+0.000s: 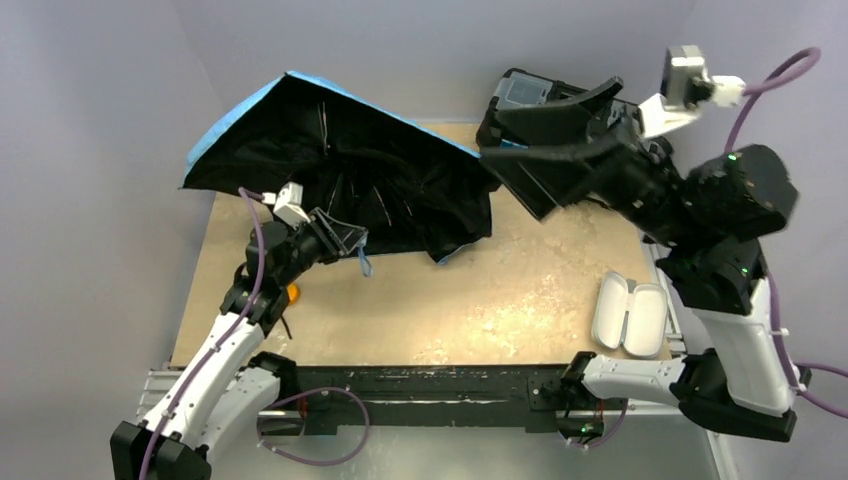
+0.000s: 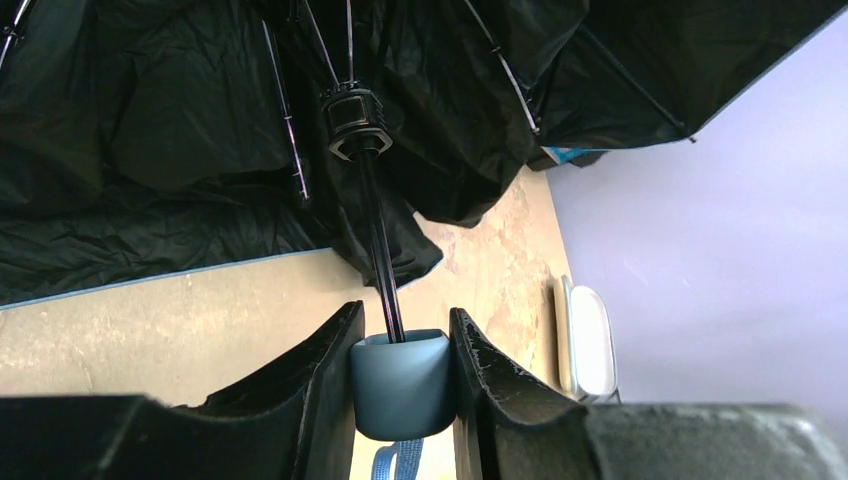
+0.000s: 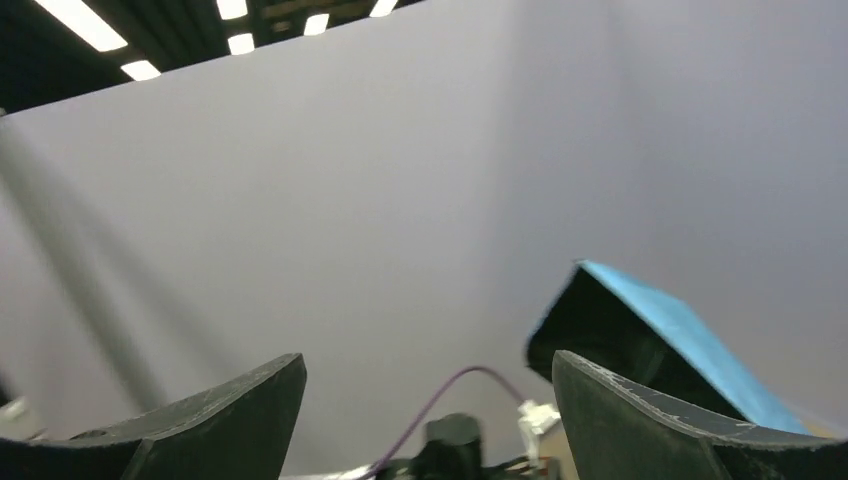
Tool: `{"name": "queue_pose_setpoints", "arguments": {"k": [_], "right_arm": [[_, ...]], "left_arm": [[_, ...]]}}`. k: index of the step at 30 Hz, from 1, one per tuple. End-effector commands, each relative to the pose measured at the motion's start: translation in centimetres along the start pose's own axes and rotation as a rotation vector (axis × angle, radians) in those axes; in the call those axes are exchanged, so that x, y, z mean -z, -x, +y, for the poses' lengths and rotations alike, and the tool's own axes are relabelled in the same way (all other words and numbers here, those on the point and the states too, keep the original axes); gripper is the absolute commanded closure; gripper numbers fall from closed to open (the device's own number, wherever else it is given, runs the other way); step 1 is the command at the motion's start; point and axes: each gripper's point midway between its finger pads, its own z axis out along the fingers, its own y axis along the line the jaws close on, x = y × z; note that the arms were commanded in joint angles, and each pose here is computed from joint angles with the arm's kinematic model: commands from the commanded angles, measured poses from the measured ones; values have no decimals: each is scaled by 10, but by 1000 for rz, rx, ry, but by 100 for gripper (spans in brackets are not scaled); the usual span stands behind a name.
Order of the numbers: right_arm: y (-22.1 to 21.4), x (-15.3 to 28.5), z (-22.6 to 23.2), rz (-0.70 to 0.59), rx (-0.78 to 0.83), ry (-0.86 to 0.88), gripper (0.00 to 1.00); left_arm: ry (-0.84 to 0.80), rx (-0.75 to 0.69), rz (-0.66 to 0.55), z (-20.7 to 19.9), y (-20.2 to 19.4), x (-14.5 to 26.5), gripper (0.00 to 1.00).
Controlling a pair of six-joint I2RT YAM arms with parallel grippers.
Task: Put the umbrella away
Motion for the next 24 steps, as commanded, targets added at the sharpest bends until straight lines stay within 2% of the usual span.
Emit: {"name": "queue_pose_setpoints", "arguments": {"k": [1,6,14,22,24], "right_arm": [[-26,-20,-121,-19,69,-519,6],[-86,-46,-176,95,31,-585,14],[-171,-62,-312,252,-129,-630,39],[-291,-58,-372,527,-391,-519,45],[-317,-57,-376,568,-462,-473,54]], "left_arm": [[-148,-57,-30,-24,0,14,100],[-242,-25,5,-23,-26,26,100],[-316,-2,100,-13,-65,41,100],[-391,-24,137,-10,-85,45,100],[-391,-23,149,-7,-89,44,100]]}}
